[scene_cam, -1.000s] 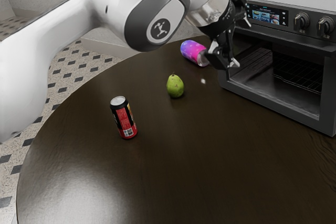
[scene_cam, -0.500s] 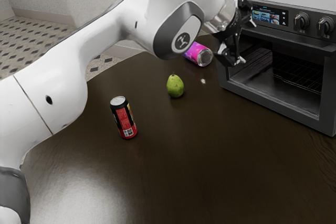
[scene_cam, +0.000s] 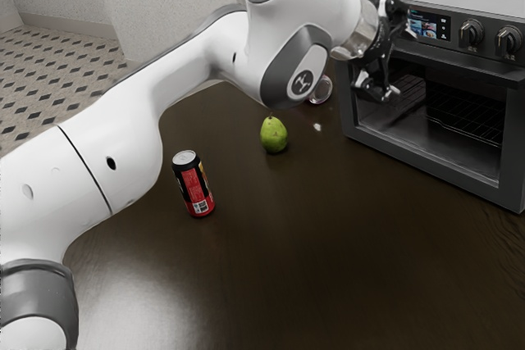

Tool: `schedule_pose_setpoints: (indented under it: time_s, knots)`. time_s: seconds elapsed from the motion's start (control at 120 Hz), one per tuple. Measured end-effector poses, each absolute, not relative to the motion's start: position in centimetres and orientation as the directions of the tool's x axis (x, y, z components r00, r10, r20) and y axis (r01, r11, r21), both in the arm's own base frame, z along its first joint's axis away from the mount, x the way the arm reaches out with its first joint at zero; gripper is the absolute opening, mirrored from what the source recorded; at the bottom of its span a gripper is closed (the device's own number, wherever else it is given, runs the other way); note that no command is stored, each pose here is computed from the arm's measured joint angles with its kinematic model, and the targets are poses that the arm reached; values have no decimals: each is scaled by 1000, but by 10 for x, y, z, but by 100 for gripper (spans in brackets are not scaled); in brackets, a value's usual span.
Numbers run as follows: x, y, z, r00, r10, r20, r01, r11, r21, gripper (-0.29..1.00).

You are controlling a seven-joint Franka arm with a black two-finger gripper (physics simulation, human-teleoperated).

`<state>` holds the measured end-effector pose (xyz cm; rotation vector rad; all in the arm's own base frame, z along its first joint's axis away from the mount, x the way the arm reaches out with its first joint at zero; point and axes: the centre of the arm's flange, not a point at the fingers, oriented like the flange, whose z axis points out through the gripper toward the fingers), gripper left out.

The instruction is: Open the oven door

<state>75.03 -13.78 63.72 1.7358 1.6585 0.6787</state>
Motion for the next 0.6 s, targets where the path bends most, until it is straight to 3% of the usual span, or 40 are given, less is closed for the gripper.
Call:
schedule_pose_setpoints:
  time_s: [0.6]
  knots:
    - [774,-120,613,95,994,-56,611,-13,792,70]
